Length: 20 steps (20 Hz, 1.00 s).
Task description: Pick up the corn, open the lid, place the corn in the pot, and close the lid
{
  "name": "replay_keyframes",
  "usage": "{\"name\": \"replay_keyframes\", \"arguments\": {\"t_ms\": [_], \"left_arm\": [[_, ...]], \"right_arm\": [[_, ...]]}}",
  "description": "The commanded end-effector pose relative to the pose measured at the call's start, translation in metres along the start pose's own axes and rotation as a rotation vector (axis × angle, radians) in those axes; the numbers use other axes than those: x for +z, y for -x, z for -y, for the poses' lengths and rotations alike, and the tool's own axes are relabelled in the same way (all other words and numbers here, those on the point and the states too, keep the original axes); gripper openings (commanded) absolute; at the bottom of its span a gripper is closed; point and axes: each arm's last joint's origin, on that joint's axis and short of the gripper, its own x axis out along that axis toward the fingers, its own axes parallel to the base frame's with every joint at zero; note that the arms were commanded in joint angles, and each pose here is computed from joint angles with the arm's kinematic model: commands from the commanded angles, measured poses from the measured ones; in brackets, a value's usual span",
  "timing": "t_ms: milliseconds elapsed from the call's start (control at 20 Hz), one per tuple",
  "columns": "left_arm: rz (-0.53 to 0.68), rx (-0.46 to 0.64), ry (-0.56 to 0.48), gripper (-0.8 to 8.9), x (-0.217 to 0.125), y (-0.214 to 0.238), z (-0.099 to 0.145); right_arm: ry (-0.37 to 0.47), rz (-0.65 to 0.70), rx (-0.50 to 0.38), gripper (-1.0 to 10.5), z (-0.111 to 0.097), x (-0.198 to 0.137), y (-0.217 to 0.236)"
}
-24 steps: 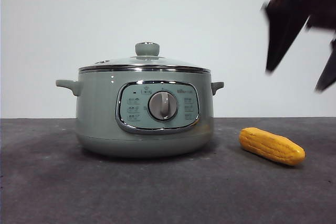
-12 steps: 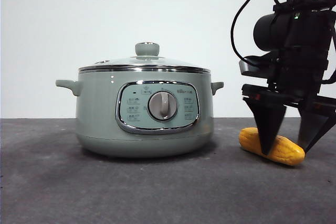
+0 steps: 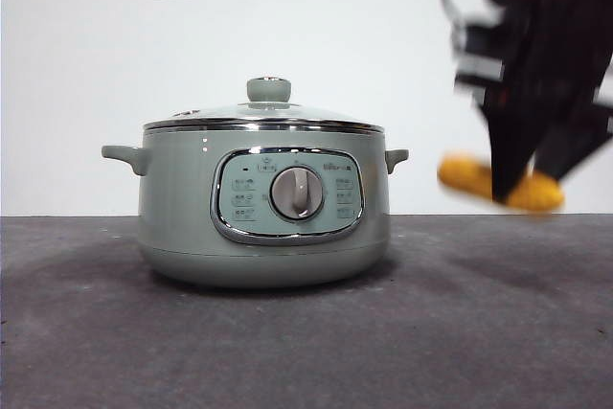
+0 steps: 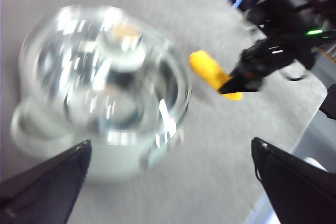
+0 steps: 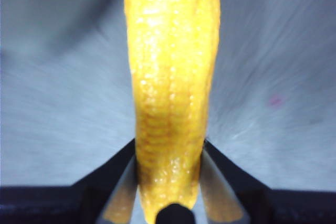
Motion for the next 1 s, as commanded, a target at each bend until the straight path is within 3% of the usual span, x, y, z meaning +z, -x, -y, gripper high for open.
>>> {"name": "replay_keyframes", "arguments": {"t_ms": [50, 400, 650, 1000], "left_arm": [[0.047, -0.003, -0.068, 6.15, 0.013, -0.019, -0.003], [0.153, 0.091, -0.245, 6.15, 0.036, -0.105, -0.01], [0.106, 0.146, -0.298, 6.15, 0.039, -0.158, -0.019], [0.011, 0.149, -0.267, 6.15, 0.035, -0.205, -0.039]], "right_arm": [[0.013, 0.136, -0.002, -0.1, -0.006, -0.01, 0.049], [0.005, 0.438, 0.009, -0.1, -0.021, -0.069, 0.152], [-0.014, 0.462, 0.014, -0.1, -0.025, -0.104, 0.176], [-0.02, 0.415, 0.015, -0.1, -0.027, -0.123, 0.181]]}}
